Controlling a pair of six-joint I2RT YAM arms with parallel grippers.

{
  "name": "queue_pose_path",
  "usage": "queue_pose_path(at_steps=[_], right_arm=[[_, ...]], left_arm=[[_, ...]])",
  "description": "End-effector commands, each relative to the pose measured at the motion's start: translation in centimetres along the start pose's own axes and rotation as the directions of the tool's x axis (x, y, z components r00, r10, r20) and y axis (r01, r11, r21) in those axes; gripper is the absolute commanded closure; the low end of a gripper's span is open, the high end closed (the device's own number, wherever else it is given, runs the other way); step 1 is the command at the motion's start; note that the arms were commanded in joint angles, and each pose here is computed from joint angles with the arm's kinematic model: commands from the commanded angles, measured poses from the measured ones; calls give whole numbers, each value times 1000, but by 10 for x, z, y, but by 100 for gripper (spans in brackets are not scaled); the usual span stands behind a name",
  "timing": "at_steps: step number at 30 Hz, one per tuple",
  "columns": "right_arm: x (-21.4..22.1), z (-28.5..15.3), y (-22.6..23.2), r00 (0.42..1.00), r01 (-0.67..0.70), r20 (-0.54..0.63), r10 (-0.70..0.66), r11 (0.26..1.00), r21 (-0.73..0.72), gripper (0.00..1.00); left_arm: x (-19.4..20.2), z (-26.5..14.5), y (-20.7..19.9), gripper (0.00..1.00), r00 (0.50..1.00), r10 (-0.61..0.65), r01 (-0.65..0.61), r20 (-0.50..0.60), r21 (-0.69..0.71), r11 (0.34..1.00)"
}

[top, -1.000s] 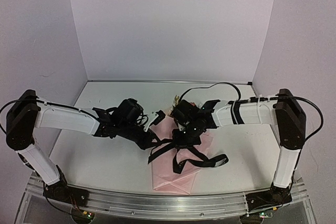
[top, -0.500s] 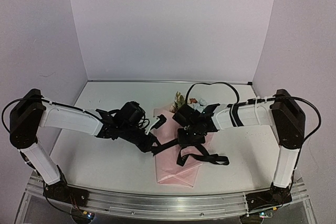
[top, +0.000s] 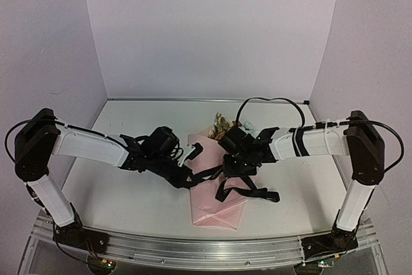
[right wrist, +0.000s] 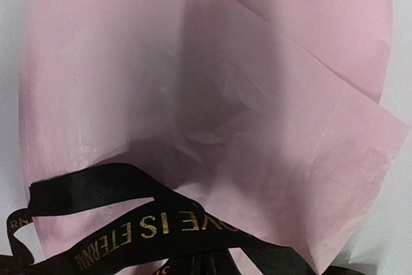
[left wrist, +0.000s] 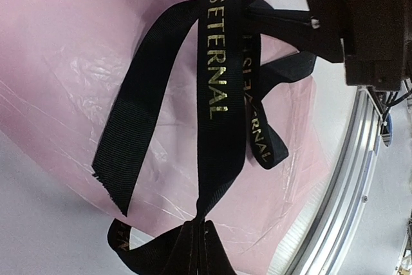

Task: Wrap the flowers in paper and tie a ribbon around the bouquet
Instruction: Cross the ribbon over the folded bouquet.

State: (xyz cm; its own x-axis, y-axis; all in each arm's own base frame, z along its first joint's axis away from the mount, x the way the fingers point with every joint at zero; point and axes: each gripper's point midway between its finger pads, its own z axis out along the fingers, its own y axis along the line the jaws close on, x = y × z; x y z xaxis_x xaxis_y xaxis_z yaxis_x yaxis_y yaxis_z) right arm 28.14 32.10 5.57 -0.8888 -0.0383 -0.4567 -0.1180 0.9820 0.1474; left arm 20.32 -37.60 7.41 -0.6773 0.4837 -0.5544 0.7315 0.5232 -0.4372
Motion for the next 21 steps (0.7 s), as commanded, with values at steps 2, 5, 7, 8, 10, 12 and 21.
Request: queue_pose_path(at_steps=[2, 5, 7, 8, 10, 12, 21], right_arm=[[3, 6, 27, 999, -30, -14, 29, 997, -77, 100], [5, 6, 37, 999, -16, -37, 11, 993, -120, 100], [7, 5, 38, 999, -5, -45, -1, 992, -128, 100], [7, 4, 37, 999, 2, -46, -8, 992, -130, 99], [10, 0, 36, 999, 8, -51, -15, 991, -137, 91], [12, -4, 34, 998, 13, -61, -22, 989, -144, 82], [21, -34, 28, 992, 44, -109, -64, 984, -175, 62]], left_arm=[[3, 15, 16, 100, 997, -50, 46, -61, -63, 997], [5, 18, 17, 99, 996, -63, 59, -68, -61, 996], [2, 18, 17, 93, 996, -64, 60, -60, -68, 996], [0, 17, 17, 90, 997, -62, 58, -54, -72, 996], [-6, 12, 17, 82, 998, -54, 51, -32, -83, 995], [-14, 7, 16, 74, 999, -43, 42, -6, -95, 995], [-29, -9, 10, 55, 998, -9, 14, 58, -96, 995]])
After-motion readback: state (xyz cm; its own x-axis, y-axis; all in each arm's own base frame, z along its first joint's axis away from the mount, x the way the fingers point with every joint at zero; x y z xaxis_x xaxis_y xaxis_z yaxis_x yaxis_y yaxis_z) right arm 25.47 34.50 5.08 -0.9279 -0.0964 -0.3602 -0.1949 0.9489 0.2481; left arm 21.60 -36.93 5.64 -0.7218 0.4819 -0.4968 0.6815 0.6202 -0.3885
